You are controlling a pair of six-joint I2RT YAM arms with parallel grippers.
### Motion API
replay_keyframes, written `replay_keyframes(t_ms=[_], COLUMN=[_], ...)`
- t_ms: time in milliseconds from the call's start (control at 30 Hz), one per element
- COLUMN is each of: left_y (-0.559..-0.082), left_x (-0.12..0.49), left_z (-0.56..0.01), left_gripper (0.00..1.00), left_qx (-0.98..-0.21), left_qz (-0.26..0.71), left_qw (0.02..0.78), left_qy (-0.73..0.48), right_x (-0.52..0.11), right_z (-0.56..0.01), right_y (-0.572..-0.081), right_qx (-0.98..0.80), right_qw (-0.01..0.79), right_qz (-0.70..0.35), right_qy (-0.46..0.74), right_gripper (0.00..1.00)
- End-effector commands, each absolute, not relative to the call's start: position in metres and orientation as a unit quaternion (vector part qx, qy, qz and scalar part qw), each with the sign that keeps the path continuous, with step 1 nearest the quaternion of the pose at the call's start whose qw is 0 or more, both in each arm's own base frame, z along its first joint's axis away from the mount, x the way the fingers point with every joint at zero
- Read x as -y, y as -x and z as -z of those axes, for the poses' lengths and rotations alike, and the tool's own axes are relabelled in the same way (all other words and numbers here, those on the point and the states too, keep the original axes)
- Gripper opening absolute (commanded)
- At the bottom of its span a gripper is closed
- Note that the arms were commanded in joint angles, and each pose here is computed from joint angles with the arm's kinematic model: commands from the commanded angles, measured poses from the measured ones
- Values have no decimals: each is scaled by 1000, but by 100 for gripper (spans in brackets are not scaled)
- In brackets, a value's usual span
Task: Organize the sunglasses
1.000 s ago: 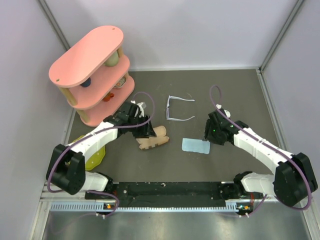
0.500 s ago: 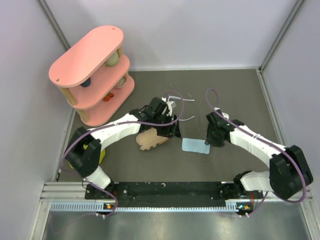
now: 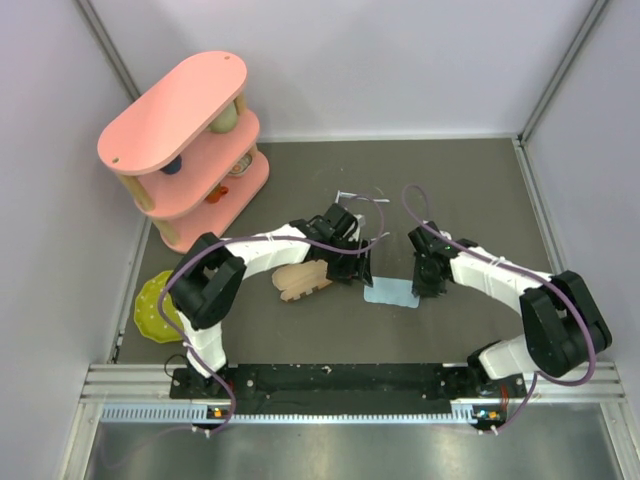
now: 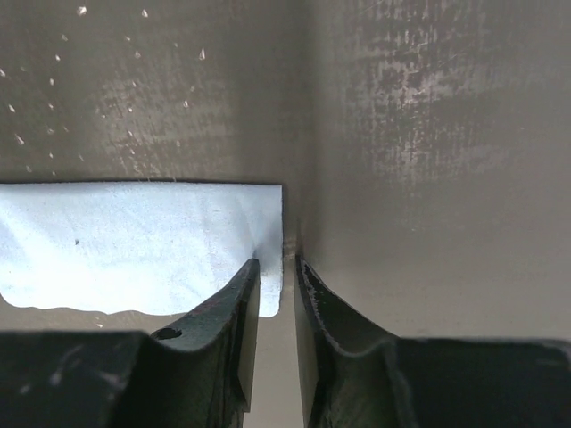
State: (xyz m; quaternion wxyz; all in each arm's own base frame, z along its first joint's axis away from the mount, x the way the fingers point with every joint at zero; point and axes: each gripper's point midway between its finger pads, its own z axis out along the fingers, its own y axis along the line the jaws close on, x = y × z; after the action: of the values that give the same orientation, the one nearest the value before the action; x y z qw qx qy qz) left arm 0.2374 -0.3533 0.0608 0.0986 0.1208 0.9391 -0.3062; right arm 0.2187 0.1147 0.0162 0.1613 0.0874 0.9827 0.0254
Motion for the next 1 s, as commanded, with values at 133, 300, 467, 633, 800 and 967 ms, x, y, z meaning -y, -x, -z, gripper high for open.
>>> replay_keyframes(t_ms=[133, 300, 467, 633, 800, 967], left_y=[-256, -258, -258, -259, -261, -260], left_x=[376, 380, 381, 378, 376, 374], left_z=[-65, -55, -50, -50, -51, -49], left_gripper=[65, 65, 63, 62, 62, 61], left_qx=[-932, -935, -937, -940, -942, -943], left_qz=[326, 324, 320, 310, 304, 299], left_qw=[111, 100, 96, 100, 108, 107], left_qy=[-111, -104, -100, -97, -96, -96], right_x=[-118, -121, -124, -125, -119, -118], right_z=[-8, -8, -9, -14, -26, -38], right_y=[-224, -227, -228, -229, -234, -238], right_qx=[-983, -983, -983, -980, -976, -973], right_qw=[158, 157, 156, 165, 185, 202], right_qz=[-34, -38, -46, -50, -40, -40], right_qy=[-87, -85, -87, -95, -105, -104], right_gripper=[12, 3, 0, 7, 25, 30])
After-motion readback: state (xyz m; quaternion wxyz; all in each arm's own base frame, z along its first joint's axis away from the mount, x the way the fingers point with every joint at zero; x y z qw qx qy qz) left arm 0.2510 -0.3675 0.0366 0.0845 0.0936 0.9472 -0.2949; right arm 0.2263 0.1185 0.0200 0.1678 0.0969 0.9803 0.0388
